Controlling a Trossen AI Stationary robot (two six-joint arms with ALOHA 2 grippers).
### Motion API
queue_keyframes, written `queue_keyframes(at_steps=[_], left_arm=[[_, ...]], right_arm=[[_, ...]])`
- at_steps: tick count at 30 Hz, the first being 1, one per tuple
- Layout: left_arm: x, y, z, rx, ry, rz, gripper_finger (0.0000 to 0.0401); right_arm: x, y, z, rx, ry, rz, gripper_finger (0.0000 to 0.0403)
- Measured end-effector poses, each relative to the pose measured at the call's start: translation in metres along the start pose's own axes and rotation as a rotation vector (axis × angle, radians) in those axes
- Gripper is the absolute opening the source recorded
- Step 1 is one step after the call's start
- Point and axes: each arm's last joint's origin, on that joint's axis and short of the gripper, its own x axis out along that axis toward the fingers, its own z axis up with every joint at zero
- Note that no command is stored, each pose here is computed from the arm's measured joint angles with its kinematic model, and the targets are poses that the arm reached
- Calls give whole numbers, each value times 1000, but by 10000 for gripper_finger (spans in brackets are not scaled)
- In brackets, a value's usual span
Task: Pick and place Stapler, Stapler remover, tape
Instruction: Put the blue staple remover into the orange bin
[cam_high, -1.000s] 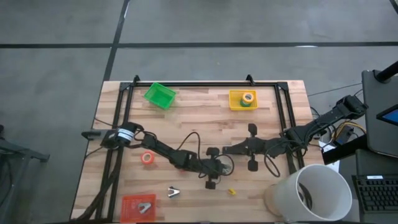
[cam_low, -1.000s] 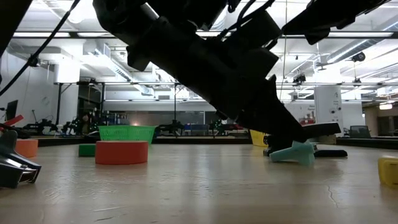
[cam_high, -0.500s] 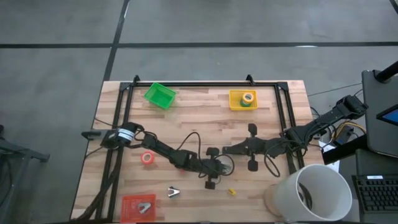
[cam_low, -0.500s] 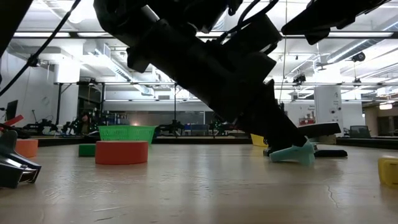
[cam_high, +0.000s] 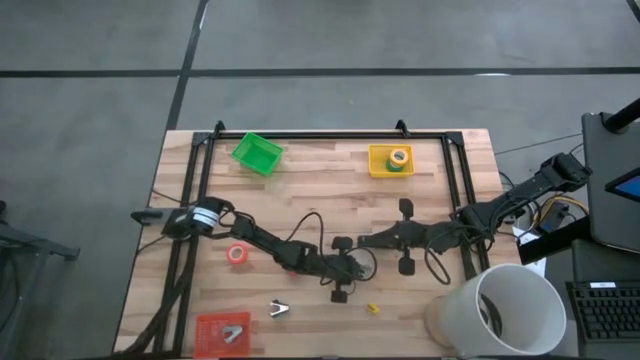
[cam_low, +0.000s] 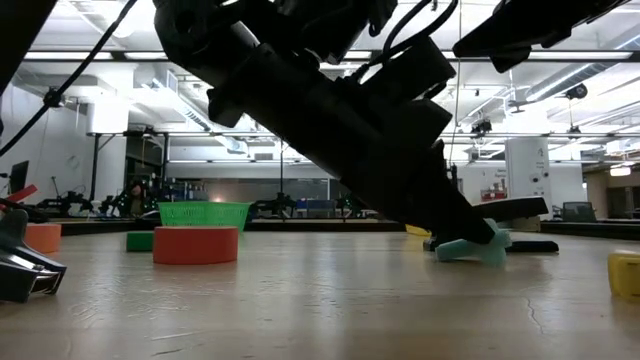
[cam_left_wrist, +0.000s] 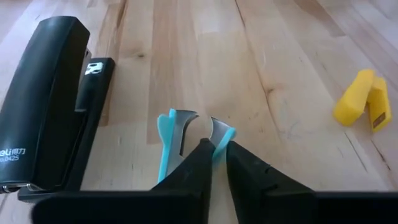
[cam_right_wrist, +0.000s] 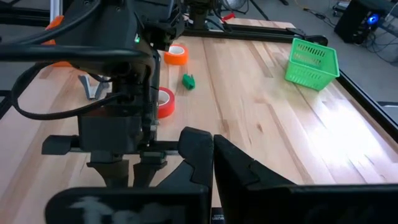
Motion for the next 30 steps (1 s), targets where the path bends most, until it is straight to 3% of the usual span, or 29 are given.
queue_keyframes(at_steps=[6, 30], left_arm=[[0, 0, 2, -10, -27, -2, 5], [-14, -15, 9, -32, 27, -75, 1]], right_arm=[[0, 0, -2, -2, 4, 0, 8], [0, 0, -2, -3, 5, -1, 8]])
